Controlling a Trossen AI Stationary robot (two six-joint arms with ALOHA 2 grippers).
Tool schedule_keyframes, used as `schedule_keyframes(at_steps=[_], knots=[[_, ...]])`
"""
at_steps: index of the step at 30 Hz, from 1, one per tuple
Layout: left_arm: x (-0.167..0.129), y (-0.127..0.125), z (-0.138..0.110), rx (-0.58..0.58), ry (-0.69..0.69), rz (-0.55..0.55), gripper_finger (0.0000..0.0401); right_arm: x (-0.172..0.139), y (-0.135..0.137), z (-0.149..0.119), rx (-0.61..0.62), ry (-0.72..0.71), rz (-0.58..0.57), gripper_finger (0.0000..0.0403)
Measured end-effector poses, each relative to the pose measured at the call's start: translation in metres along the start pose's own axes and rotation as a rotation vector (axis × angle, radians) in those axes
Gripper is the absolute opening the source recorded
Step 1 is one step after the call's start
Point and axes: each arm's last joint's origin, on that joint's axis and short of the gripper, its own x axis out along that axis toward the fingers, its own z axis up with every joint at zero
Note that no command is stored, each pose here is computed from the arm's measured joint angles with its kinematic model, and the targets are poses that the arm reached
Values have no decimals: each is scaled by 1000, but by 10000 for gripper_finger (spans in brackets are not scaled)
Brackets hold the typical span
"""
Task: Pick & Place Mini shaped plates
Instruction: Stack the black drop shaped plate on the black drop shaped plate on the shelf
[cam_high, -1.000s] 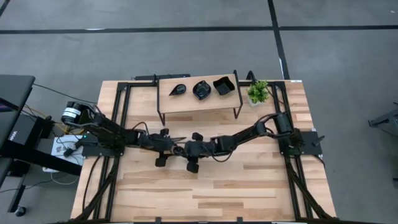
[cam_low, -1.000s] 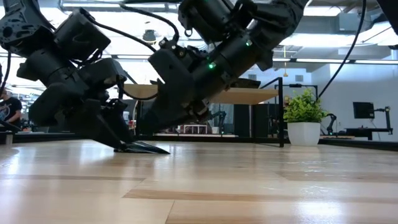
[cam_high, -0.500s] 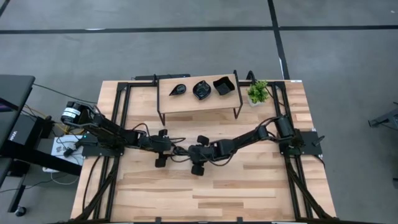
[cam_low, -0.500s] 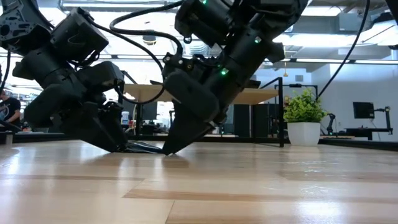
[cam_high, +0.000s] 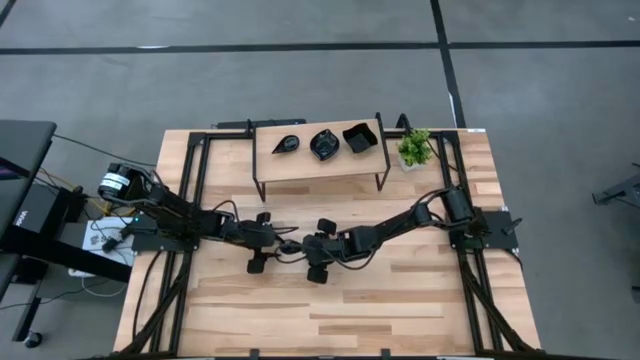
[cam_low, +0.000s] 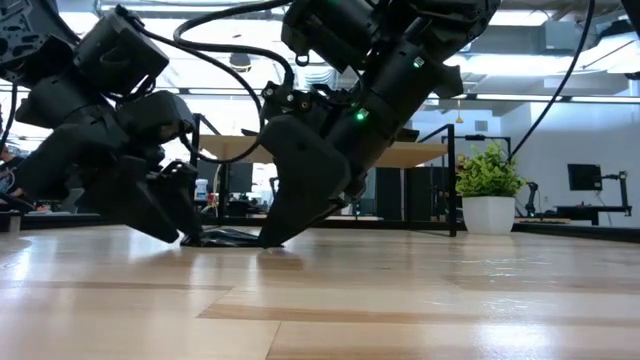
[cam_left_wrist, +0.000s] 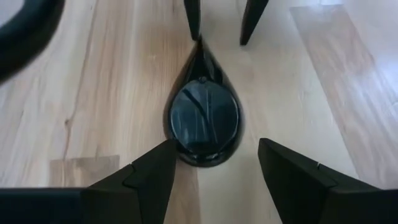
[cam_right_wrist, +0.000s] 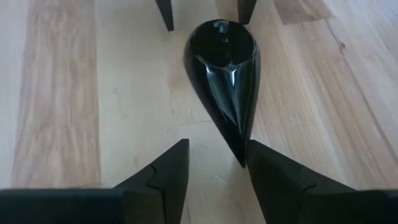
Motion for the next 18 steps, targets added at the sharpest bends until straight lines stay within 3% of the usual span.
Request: schedule_keyframes(at_steps=[7,18], knots=[[0,-3,5,70,-52,-8,199,1,-2,1,3,-5,-11,149],[-1,-7,5,69,-61,-8,136,2,-10,3,15,-3,-27,145]])
